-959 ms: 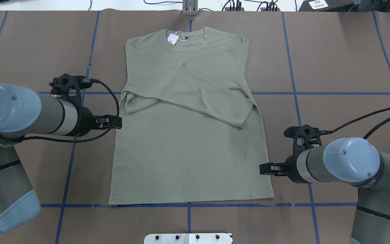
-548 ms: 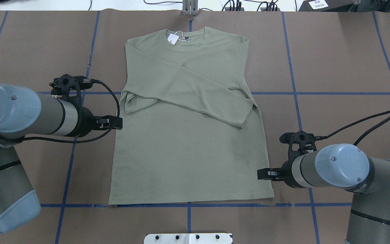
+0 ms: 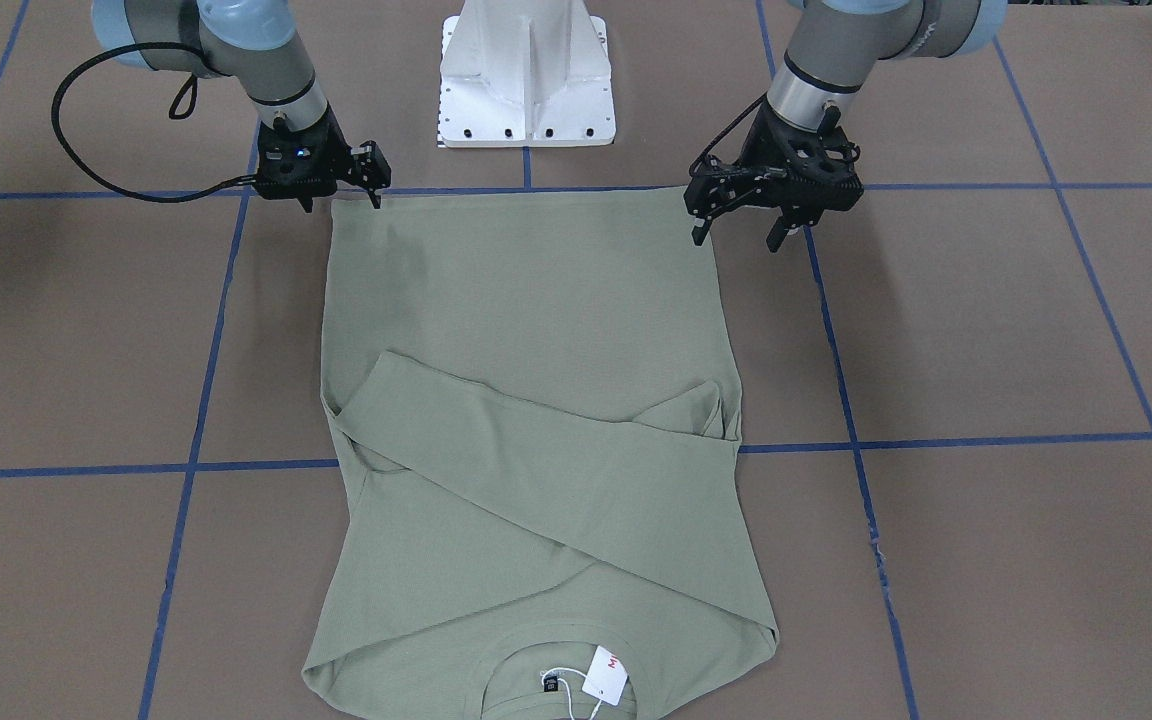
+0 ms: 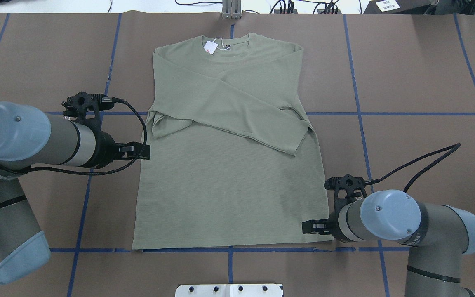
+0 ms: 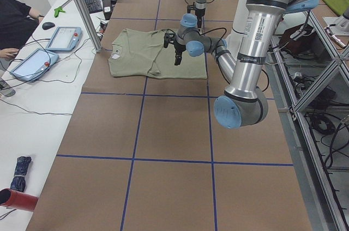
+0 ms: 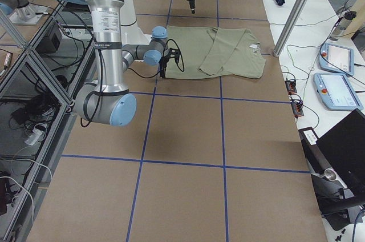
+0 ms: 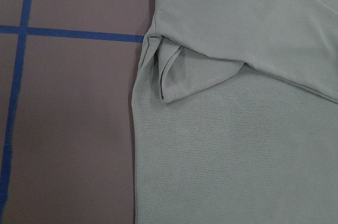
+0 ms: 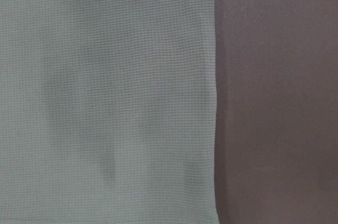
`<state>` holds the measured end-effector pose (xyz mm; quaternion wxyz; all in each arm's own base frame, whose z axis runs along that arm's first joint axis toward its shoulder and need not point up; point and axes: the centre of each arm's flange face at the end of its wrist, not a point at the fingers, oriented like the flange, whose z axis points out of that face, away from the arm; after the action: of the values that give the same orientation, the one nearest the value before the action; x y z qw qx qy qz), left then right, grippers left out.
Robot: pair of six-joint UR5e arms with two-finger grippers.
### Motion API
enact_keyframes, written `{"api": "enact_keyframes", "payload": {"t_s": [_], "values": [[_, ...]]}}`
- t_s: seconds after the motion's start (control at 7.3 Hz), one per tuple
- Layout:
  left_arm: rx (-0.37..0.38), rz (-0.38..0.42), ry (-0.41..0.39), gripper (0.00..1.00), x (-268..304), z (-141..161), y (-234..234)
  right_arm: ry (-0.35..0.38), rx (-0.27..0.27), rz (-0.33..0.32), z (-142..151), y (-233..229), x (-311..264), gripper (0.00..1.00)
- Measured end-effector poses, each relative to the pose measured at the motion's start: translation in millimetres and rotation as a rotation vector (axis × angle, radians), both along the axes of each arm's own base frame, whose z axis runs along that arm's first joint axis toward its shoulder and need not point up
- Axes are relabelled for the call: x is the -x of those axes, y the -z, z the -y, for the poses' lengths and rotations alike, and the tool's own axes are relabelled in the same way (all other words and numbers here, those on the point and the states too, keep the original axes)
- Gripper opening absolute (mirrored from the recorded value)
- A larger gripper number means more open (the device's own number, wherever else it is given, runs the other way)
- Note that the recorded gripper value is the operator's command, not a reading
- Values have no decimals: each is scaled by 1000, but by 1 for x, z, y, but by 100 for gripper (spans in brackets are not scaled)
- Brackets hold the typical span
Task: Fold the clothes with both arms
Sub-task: 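Lower the right gripper to the hem corner nearest it and grasp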
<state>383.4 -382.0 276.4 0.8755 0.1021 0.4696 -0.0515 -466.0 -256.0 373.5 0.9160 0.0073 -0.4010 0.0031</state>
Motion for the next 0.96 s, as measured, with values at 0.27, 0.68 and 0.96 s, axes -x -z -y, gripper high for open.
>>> {"api": "enact_keyframes", "payload": {"t_s": [0.27,0.68,0.96], "values": [[1,-4,1,100,0,0,2,6,3,-12,0,-6,8,98],[-2,-14,3,100,1,-1,6,13,11,-19,-2,-10,10,92],[-2,-20,3,100,1,-2,8,15,15,-23,-2,-13,9,51]]}}
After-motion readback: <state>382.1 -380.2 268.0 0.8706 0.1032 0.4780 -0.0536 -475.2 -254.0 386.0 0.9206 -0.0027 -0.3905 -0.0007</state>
